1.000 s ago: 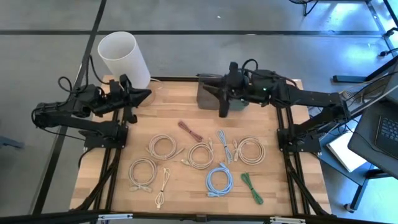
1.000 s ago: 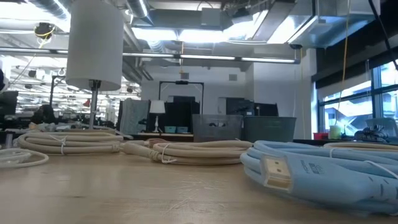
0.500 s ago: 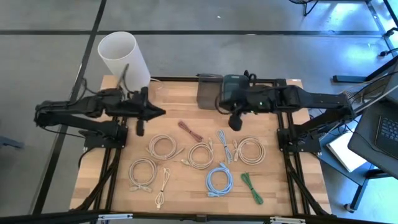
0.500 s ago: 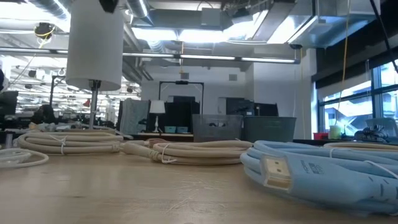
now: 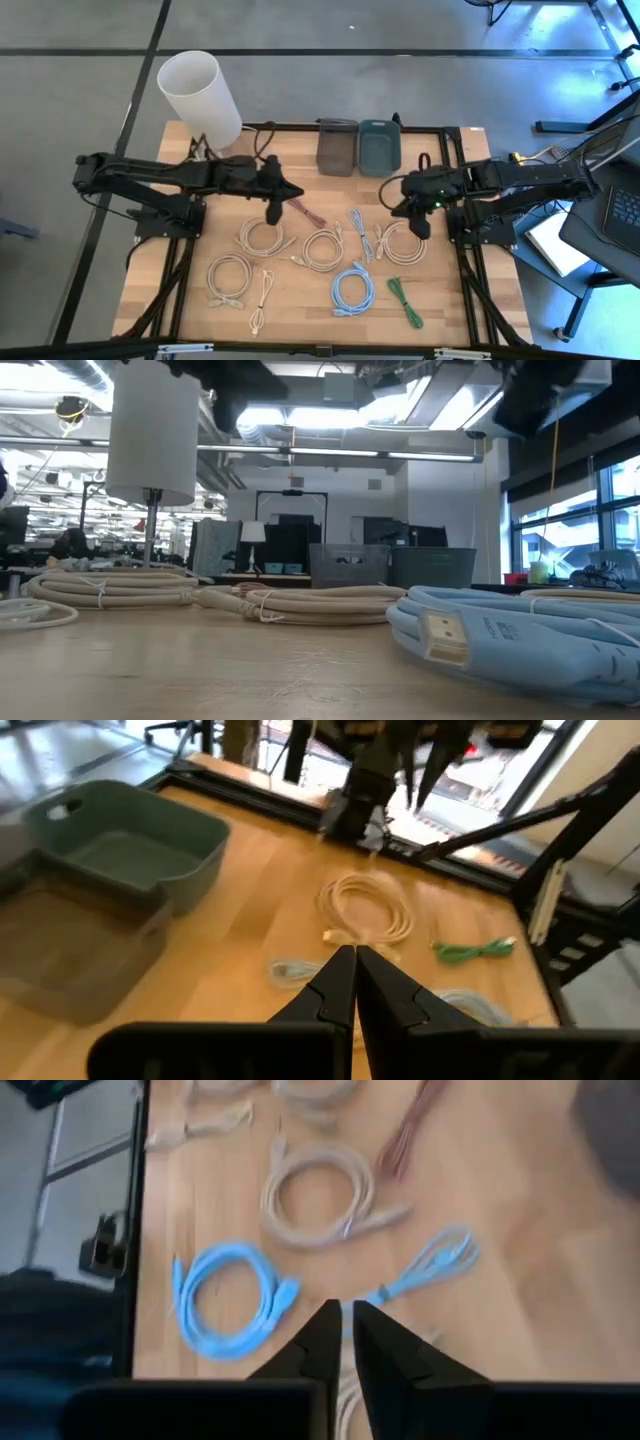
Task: Pick & Place USB Port
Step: Put the light brown HDMI cable into the blue bin
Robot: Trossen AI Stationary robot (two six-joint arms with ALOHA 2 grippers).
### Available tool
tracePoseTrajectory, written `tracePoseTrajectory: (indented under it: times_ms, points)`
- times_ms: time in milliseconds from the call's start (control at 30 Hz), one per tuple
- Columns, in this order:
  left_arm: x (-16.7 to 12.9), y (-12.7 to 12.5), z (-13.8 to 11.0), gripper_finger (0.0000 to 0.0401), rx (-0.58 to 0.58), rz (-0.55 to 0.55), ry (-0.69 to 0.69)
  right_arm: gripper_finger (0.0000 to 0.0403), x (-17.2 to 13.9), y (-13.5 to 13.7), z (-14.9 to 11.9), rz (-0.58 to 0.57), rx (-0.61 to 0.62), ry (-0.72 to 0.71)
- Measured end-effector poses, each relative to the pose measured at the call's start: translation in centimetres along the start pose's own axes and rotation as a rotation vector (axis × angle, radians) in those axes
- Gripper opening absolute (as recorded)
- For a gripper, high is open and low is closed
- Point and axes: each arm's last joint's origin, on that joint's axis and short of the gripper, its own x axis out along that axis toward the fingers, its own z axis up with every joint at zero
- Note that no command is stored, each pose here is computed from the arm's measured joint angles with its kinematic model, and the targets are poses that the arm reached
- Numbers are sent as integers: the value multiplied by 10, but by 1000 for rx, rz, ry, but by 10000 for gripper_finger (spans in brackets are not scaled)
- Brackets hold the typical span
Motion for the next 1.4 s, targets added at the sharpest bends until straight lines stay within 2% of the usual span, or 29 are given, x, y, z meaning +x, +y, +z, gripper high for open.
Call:
tracePoseTrajectory:
  times_ms: [133,233,333,400,533,633,967,1100,1167,1233,1400]
  points:
    - [5,0,-1,6,-25,-1,-4,64,9,-9,-21,14,46,88]
    - [0,0,3,6,4,8,-31,77,18,-14,-30,-5,60,128]
    - [-10,2,9,6,74,65,-85,83,27,-16,-29,-37,-5,70]
    - [-17,5,15,6,92,99,-125,84,31,-19,-30,-64,-35,95]
    - [-30,10,23,6,111,120,-174,84,39,-33,-48,-181,-50,359]
    - [-36,13,27,6,128,131,-200,90,46,-40,-57,-209,-73,454]
    - [-47,16,32,6,124,143,-240,160,77,-50,-64,-169,-29,468]
    - [-48,16,32,6,132,144,-242,197,90,-51,-62,-196,60,467]
    - [-48,16,33,6,132,144,-245,210,97,-51,-59,-212,149,456]
    - [-48,16,33,6,132,143,-245,217,104,-49,-51,-212,217,410]
    - [-48,16,33,6,146,144,-243,220,122,-48,-31,-222,254,274]
